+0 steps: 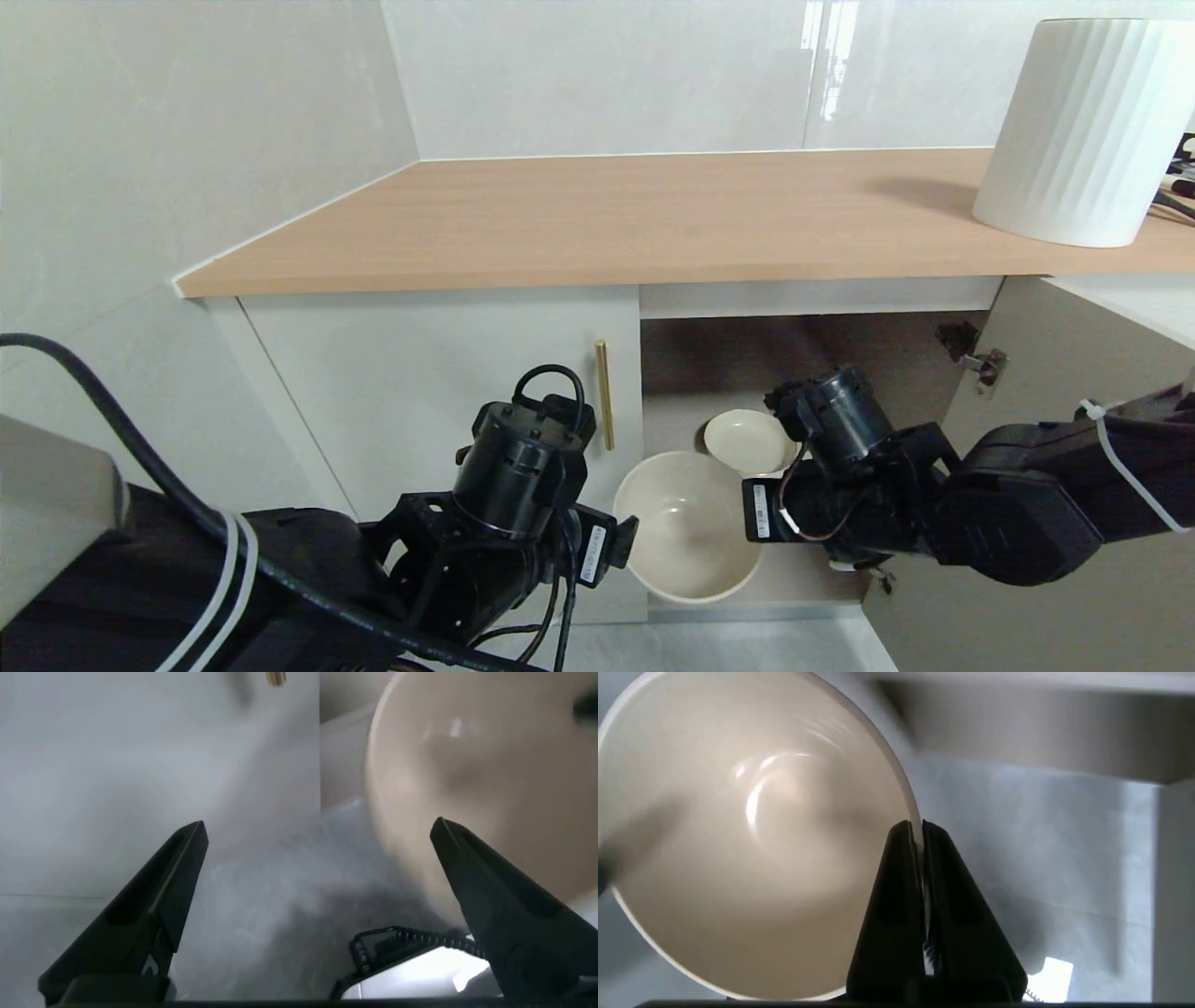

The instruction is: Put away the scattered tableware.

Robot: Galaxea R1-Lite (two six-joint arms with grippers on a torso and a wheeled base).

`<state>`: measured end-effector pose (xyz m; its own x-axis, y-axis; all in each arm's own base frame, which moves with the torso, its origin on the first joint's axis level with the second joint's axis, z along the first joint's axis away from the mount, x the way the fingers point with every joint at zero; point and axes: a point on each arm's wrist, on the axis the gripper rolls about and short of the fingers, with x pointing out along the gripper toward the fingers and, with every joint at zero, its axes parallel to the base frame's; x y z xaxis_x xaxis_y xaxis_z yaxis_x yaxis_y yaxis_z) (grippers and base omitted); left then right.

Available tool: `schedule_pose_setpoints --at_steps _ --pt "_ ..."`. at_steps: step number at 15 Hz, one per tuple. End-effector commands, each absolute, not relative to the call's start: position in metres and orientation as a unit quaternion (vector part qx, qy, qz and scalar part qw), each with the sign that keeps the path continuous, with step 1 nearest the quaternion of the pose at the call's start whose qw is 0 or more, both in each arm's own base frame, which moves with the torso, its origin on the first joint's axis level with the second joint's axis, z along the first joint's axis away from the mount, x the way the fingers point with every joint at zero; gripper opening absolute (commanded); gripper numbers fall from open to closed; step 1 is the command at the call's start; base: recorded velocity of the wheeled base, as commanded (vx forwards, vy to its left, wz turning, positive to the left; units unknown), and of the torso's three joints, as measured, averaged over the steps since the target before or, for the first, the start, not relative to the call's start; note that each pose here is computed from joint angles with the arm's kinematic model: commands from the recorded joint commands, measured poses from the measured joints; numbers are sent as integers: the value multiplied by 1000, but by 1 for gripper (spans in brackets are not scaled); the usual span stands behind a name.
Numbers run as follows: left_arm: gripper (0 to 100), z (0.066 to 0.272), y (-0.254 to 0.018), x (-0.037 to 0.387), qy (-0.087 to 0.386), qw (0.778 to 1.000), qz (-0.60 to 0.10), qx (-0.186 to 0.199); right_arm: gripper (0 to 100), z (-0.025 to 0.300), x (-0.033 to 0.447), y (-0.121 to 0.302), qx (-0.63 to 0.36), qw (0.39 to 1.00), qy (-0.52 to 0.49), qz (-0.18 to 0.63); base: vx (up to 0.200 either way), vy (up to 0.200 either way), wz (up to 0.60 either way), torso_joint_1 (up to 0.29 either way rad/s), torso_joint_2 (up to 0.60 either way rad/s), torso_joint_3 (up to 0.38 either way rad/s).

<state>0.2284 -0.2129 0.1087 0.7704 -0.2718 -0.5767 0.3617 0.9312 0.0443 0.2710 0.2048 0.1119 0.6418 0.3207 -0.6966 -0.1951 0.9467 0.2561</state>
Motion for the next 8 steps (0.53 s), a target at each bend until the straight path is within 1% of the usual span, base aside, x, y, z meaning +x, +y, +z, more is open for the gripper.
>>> schedule_pose_setpoints --at_steps 1,5,8 --pt "100 114 -212 227 286 940 -170 71 0 110 293 187 96 908 393 106 0 0 0 0 0 0" --pt "100 113 -212 227 288 940 -170 73 0 97 329 170 120 916 382 34 0 0 0 0 0 0" --pt "100 113 -212 227 288 940 -170 73 0 92 345 164 137 916 378 14 0 0 0 0 0 0"
